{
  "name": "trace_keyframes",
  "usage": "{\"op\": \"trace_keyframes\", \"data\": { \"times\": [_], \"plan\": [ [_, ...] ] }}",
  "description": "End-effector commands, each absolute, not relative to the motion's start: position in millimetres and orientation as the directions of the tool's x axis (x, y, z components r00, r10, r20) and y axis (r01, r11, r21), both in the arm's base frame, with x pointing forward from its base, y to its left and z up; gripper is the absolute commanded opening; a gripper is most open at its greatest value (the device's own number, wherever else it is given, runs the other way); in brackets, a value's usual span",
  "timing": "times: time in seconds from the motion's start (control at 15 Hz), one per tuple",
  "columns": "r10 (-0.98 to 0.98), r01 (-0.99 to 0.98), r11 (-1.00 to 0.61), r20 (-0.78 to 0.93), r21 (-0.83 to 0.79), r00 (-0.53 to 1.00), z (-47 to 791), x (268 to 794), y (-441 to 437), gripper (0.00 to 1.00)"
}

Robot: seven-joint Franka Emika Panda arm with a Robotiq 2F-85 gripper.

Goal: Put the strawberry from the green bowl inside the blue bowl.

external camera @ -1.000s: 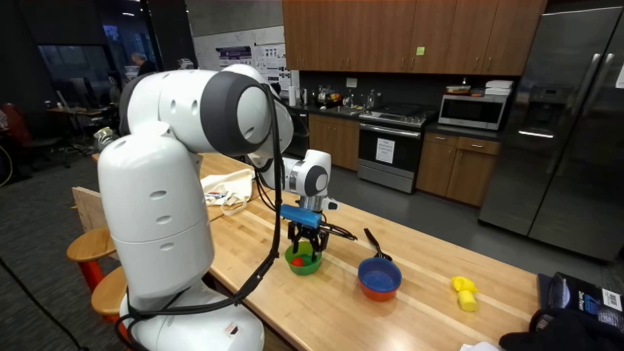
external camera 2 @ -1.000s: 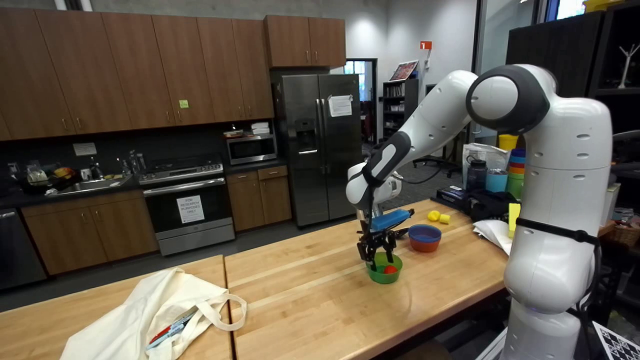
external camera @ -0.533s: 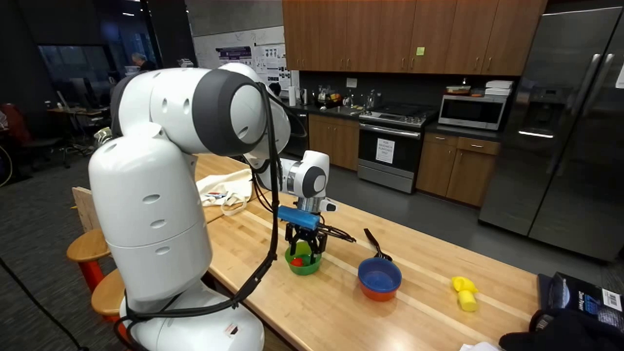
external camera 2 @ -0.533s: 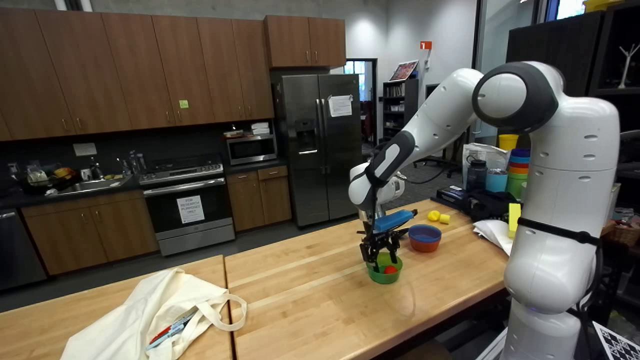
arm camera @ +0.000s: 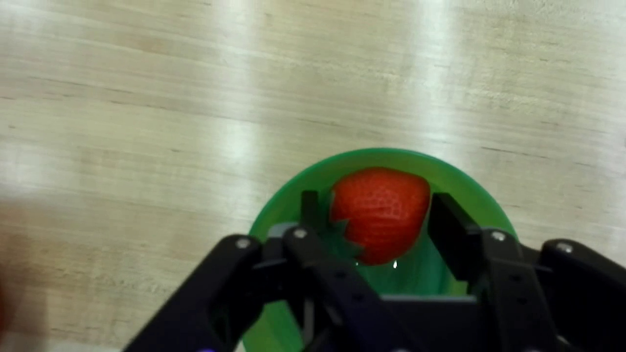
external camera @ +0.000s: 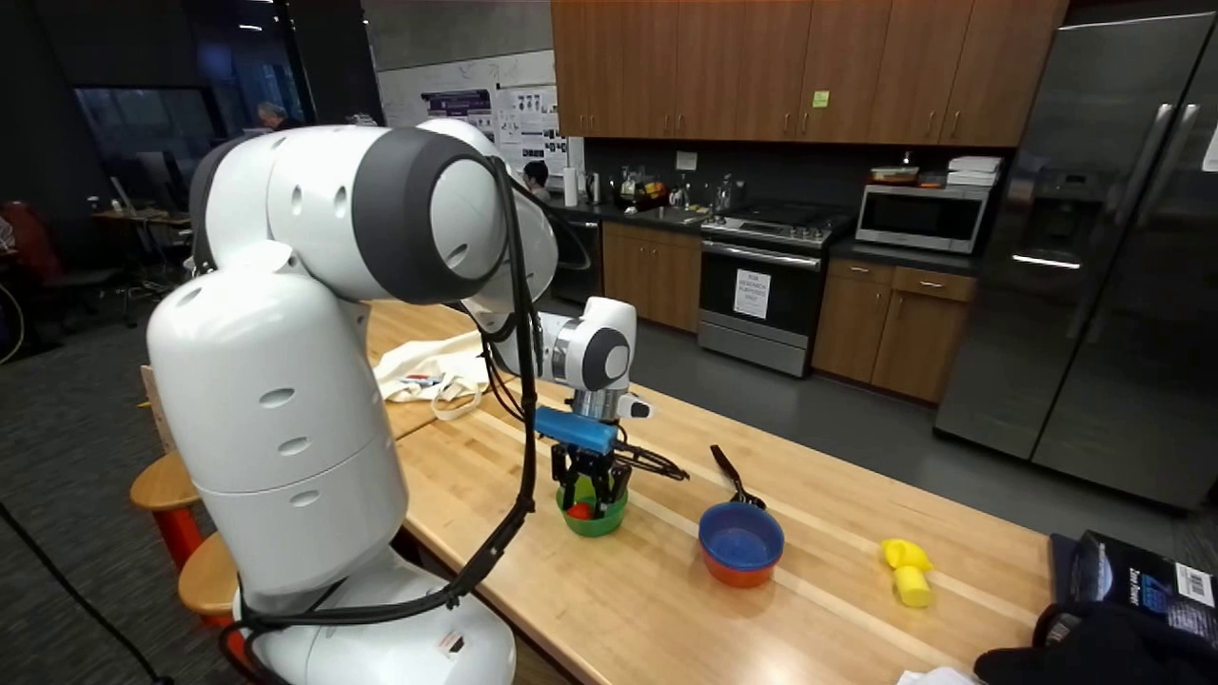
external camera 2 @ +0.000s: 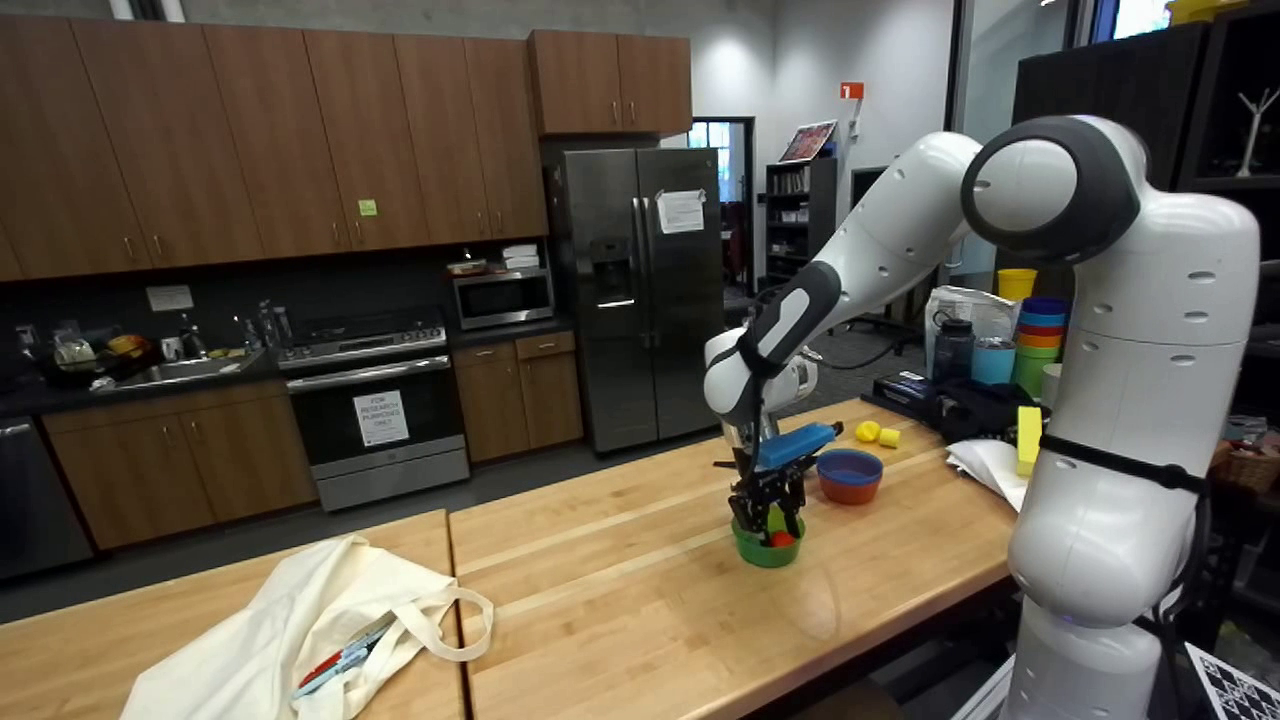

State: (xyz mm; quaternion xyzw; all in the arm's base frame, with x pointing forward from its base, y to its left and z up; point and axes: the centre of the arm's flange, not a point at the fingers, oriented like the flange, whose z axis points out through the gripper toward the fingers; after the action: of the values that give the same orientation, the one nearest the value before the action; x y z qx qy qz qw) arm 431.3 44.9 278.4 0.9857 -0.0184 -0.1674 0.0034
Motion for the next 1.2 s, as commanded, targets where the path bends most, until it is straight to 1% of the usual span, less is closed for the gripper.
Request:
{"op": "trace_keyframes", "data": {
  "times": [0.0, 0.07, 0.13, 0.2, 0.53, 1.13],
  "plan": [
    [-0.043, -0.037, -0.999, -0.325, 0.025, 0.945, 286.9, 420.3, 45.8, 0.38],
    [-0.044, -0.037, -0.999, -0.322, 0.026, 0.946, 288.4, 420.6, 45.7, 0.35],
    [-0.044, -0.038, -0.999, -0.322, 0.025, 0.946, 288.1, 420.3, 45.2, 0.29],
    [-0.044, -0.038, -0.999, -0.322, 0.025, 0.946, 288.0, 420.0, 45.1, 0.27],
    [-0.040, -0.035, -0.999, -0.312, 0.021, 0.949, 294.5, 421.5, 46.6, 0.27],
    [-0.028, -0.026, -1.000, -0.235, 0.011, 0.972, 339.0, 422.3, 49.4, 0.27]
  ]
}}
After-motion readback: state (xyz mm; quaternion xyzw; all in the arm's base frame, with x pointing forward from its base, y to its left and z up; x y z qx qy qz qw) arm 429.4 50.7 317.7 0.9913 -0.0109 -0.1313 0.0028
